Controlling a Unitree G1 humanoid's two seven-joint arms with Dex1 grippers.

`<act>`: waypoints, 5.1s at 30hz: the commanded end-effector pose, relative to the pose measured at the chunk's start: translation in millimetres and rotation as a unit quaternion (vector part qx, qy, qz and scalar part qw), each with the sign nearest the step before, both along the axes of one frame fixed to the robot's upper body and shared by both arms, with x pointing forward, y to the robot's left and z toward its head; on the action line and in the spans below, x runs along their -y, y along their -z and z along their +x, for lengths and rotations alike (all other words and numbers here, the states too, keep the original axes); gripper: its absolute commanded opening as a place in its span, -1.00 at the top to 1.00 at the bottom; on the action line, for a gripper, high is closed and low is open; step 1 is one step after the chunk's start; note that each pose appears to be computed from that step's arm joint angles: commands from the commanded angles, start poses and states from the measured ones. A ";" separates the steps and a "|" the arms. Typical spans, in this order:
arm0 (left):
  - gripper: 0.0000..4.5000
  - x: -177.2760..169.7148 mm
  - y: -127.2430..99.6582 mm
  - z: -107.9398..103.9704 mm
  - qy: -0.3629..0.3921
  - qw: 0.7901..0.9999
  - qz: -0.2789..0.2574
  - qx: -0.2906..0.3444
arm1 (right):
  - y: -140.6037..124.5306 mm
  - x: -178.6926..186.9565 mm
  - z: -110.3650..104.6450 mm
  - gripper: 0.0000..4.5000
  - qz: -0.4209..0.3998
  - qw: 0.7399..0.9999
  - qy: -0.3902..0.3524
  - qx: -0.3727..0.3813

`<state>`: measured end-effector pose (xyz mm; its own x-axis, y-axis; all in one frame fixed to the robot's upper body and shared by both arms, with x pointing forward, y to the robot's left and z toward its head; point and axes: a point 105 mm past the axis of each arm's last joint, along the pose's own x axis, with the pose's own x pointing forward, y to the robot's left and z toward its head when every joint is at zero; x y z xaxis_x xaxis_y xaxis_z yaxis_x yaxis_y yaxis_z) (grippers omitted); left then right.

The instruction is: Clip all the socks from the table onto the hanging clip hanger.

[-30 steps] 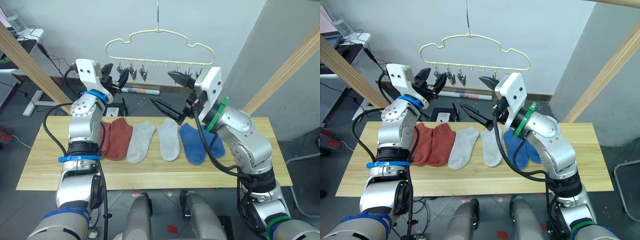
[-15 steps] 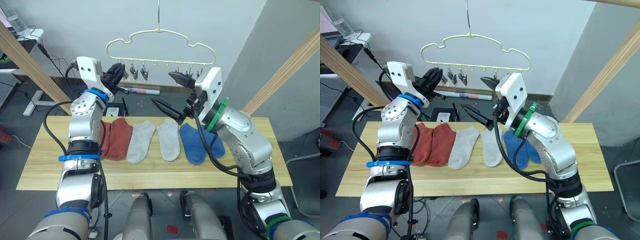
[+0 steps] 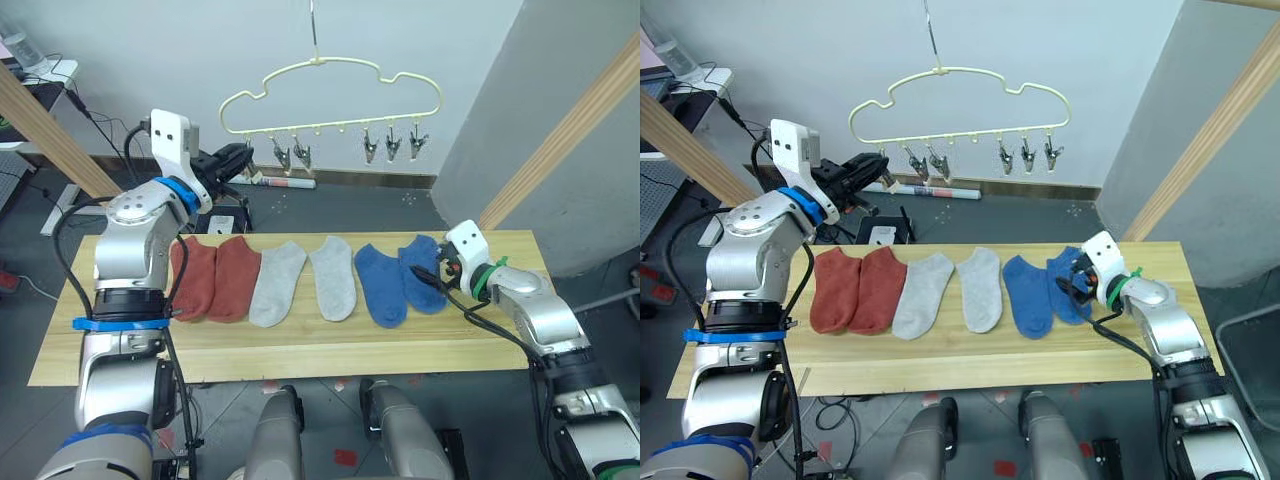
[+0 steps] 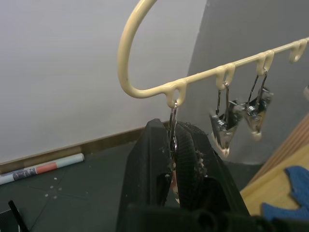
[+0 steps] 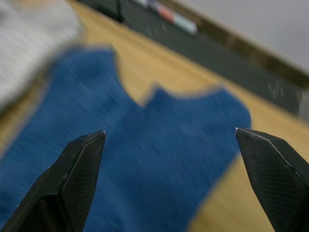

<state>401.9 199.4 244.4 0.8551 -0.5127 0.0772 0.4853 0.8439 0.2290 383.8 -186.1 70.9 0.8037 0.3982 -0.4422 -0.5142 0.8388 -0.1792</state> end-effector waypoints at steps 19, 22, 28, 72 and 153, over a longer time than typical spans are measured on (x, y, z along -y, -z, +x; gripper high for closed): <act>0.95 -1.8 -4.3 -13.5 -0.003 1.000 -0.006 0.004 | 29.7 6.9 34.1 -0.83 -0.059 0.998 0.000 -0.012; 0.95 -2.0 -3.8 -13.8 -0.004 1.000 -0.005 0.002 | 34.3 7.3 30.2 -0.43 -0.060 0.998 -0.008 -0.022; 0.95 -0.6 -3.0 -14.0 -0.001 1.000 -0.004 -0.001 | 37.0 12.2 25.9 0.53 -0.059 0.998 -0.012 -0.027; 0.95 36.4 -14.6 -42.2 0.158 0.885 -0.321 -0.299 | -120.3 -200.3 -79.5 0.99 0.042 0.897 -0.297 0.325; -0.33 44.6 23.9 -12.2 -0.070 0.989 -0.079 0.106 | -177.1 -154.1 -106.7 -1.00 0.222 0.903 -0.271 0.249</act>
<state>390.5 150.7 208.1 0.8827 -0.3794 0.2772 0.3482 0.9243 0.1563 289.5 -36.8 232.3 0.5420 0.8236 0.1668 -0.8085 0.5652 -0.1638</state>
